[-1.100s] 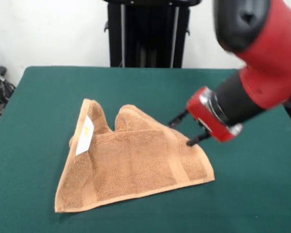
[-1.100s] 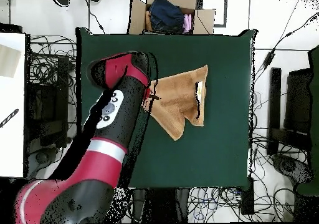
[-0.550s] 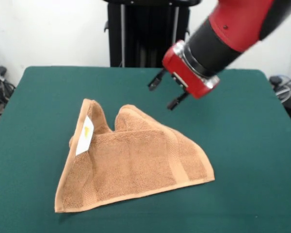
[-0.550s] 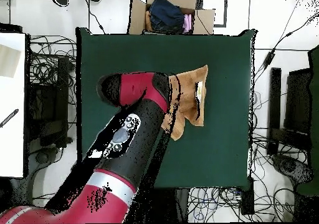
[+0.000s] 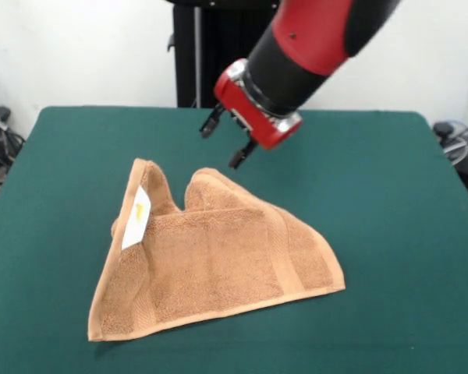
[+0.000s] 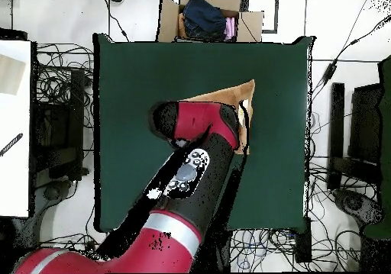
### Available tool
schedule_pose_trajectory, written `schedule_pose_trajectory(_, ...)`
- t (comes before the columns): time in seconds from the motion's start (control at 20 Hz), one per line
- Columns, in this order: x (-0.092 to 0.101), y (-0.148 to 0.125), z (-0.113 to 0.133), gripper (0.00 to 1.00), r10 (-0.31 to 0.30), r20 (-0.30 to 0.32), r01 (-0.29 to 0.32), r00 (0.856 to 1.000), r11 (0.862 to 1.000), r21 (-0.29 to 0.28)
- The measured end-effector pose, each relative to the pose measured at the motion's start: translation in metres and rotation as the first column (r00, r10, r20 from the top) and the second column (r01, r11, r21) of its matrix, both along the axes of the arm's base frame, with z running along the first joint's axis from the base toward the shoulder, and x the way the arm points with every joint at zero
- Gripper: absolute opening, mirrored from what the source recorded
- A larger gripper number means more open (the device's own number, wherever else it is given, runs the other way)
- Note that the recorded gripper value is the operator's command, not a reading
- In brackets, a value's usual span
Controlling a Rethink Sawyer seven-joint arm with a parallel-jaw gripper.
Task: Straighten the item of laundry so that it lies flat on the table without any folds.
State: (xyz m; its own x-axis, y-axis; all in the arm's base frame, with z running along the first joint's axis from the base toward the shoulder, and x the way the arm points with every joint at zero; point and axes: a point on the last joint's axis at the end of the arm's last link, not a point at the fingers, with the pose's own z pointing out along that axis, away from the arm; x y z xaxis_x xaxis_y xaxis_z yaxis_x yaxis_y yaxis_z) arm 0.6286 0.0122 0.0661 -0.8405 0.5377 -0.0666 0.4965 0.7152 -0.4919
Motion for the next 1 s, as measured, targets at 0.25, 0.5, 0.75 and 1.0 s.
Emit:
schedule_pose_trajectory(0.25,-0.013,-0.027,-0.014,1.00,-0.016,-0.019,0.017,1.000,0.999,0.032)
schedule_pose_trajectory(0.5,-0.026,-0.048,-0.024,1.00,-0.017,-0.053,0.020,0.998,0.998,0.056)
schedule_pose_trajectory(0.75,-0.037,-0.048,-0.035,1.00,0.002,-0.084,0.004,0.996,0.997,0.071)
schedule_pose_trajectory(1.0,-0.041,-0.036,-0.046,1.00,0.049,-0.103,-0.040,0.993,0.995,0.087)
